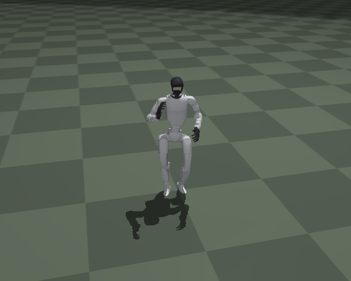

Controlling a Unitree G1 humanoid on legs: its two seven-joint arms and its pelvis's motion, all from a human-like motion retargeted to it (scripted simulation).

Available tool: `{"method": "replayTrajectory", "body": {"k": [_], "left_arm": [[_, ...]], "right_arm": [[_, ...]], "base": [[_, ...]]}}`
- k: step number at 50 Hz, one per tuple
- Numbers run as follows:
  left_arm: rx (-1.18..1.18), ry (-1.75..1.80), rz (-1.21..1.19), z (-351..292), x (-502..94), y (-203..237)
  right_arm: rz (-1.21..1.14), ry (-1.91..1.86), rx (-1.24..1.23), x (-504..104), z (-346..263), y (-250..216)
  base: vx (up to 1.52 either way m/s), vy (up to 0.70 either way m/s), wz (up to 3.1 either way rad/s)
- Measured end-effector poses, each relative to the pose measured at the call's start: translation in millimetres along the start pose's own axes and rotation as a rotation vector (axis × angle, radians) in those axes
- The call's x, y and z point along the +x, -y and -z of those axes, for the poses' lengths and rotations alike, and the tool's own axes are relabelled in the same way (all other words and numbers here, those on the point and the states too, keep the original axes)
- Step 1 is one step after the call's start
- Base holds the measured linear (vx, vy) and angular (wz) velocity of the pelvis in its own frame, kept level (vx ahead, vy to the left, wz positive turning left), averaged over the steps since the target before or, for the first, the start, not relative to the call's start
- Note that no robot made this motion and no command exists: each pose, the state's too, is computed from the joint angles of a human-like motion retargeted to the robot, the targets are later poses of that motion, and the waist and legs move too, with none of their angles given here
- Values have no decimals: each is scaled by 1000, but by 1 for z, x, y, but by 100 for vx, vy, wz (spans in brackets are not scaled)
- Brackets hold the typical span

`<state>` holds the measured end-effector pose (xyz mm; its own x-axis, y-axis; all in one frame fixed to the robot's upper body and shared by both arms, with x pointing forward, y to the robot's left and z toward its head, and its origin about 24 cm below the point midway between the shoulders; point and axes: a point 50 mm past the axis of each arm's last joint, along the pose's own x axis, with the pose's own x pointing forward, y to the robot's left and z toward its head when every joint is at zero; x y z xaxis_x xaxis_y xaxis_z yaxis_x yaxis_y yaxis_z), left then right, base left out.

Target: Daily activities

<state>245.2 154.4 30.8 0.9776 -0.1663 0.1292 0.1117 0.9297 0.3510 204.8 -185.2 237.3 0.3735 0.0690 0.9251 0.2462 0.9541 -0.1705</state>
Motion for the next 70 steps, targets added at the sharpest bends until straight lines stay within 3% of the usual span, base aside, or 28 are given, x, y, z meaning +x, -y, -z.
{"method": "replayTrajectory", "body": {"k": [11, 15, 20, 25, 30, 35, 41, 46, 50, 57, 62, 66, 70], "left_arm": [[-111, -130, -134, 21, -21, -10], [-173, 4, -257, -5, -3, -30], [-298, 359, -477, -76, 16, -69], [-376, 550, -586, -112, 9, -84], [-349, 276, -444, -65, 3, -53], [-350, -113, -168, 5, -20, -1], [-494, -202, -183, 20, -28, 6], [-660, -166, -108, 8, -7, 17], [-854, -121, 55, -15, 11, 42], [-1120, 50, 85, -60, 31, 44], [-1123, 78, -120, -52, 27, 13], [-998, -117, -273, -5, -3, 4], [-889, -350, -343, 40, -47, 9]], "right_arm": [[92, 210, 120, 24, -35, -6], [18, -71, 95, -4, 3, -15], [-109, -621, 46, -91, 65, -19], [-179, -870, 155, -138, 81, -29], [-153, -615, 418, -80, 58, -50], [-180, -114, 760, 1, -17, -56], [-113, 68, 989, 21, -55, -42], [-156, -321, 1006, -16, -4, -68], [-236, -849, 985, -99, 56, -98], [-156, -1274, 898, -190, 80, -99], [-85, -1130, 791, -162, 85, -80], [1, -688, 790, -70, 60, -65], [26, -120, 860, 15, -13, -48]], "base": [[2, -1, -18], [0, 0, 0], [0, 0, 0], [0, 0, 0], [2, -2, -22], [2, -3, -39], [2, -2, -23], [0, 0, 0], [0, 0, 0], [3, 0, -9], [4, 3, -33], [5, 3, -41], [3, 1, -51]]}}
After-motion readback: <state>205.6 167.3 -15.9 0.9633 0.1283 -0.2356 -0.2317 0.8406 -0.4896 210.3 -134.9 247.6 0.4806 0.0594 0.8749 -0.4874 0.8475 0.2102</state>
